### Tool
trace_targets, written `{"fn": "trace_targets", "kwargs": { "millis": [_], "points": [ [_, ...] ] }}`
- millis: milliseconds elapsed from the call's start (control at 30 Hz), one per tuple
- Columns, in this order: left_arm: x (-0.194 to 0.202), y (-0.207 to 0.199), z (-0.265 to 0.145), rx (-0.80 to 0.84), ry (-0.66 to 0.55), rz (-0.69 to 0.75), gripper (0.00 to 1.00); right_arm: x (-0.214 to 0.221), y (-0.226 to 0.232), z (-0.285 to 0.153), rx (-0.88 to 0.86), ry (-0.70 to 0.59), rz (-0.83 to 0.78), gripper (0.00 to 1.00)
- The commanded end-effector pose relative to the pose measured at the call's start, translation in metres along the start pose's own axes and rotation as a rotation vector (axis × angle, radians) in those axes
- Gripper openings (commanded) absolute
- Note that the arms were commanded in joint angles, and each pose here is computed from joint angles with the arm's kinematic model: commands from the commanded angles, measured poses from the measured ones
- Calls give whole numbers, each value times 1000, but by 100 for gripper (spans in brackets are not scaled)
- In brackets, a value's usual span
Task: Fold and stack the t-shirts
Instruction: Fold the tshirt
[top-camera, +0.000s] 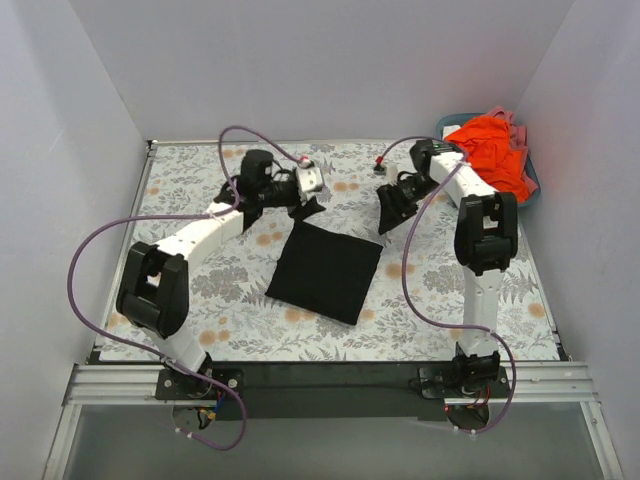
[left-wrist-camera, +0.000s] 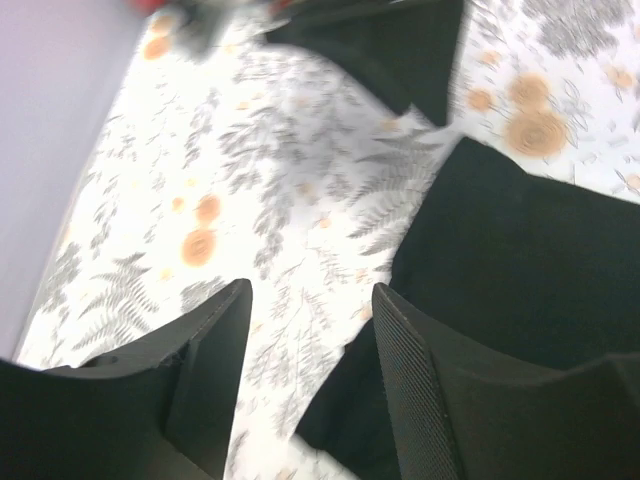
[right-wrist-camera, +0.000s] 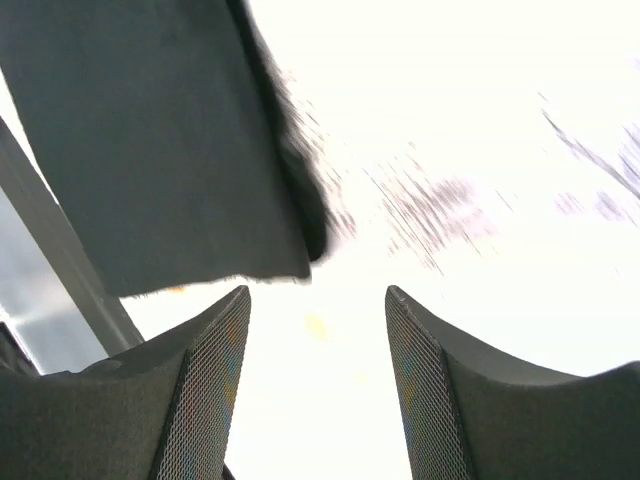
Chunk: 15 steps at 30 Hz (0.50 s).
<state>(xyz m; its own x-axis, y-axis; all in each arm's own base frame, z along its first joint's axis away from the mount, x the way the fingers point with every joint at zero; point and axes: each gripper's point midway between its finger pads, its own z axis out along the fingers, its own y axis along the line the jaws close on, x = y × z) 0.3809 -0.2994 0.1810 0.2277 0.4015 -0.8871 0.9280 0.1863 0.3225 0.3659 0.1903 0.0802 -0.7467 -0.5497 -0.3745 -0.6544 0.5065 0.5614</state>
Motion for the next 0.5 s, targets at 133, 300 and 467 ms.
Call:
{"fn": "trace_targets", "kwargs": {
  "millis": [133, 300, 467],
  "points": [
    [51, 21, -44, 169, 136, -596, 63, 4, 27, -35, -87, -61, -22, 66],
    [64, 39, -38, 210, 155, -728, 65, 3, 23, -23, -121, -52, 11, 68],
    [88, 40, -27, 205, 198, -805, 61, 17, 26, 0, -143, 21, 34, 64]
  ]
}}
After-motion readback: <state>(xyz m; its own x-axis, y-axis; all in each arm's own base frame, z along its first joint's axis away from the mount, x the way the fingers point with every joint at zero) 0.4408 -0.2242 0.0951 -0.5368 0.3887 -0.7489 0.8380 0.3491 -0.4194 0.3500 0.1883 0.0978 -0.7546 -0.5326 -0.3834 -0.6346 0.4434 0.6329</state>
